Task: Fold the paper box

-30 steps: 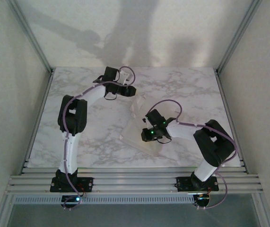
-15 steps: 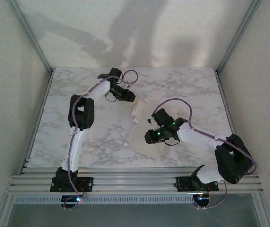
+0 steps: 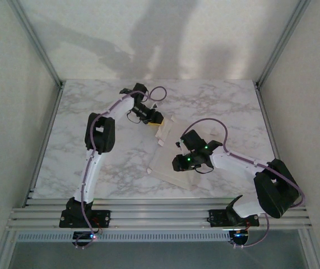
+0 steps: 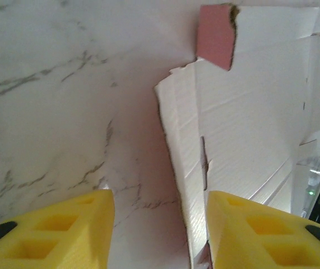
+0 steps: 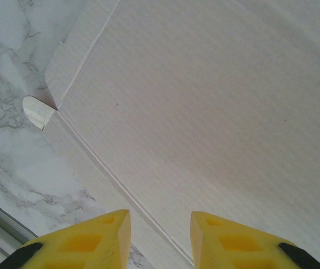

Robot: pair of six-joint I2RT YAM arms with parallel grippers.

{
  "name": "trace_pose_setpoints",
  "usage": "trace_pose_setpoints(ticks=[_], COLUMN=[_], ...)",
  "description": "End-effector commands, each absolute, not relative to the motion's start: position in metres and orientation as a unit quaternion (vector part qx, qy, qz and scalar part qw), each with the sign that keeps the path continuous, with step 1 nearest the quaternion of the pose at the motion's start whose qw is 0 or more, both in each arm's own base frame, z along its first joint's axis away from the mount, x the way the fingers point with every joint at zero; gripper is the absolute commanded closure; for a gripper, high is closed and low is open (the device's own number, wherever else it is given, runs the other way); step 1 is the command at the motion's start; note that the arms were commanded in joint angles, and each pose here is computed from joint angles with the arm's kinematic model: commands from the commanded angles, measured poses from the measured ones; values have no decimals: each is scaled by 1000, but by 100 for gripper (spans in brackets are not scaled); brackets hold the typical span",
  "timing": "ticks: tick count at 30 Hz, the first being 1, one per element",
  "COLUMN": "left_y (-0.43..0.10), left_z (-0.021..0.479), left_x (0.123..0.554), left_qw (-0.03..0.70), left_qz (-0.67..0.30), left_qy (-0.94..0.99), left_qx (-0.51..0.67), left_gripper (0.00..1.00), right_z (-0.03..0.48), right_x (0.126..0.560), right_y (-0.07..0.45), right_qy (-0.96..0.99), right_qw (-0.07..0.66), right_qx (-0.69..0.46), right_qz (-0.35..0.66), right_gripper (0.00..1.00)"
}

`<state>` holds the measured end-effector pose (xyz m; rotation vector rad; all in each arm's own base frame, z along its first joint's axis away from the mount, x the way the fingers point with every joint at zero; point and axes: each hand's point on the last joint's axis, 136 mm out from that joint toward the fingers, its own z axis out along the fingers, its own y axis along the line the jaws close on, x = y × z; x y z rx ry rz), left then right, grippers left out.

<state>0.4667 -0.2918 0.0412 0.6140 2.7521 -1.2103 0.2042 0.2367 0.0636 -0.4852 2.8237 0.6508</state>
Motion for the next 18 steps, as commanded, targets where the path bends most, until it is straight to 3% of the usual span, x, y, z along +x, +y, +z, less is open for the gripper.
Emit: trace_pose_setpoints(ticks=[1,18], left_y=[-301,-311], left_z=[38,40], left_x=[460,456], left_qw=[14,19], left_qz=[-409,-422], left_qy=[892,881], left_qx=[193,214], left_gripper=[56,92], right_z=[58,39], right_x=[203,199], right_y=[234,232], right_qy=[958,963], right_qw=[91,78], right_qx=[-156,-133], right_qz=[221,221], right_gripper=[67,72])
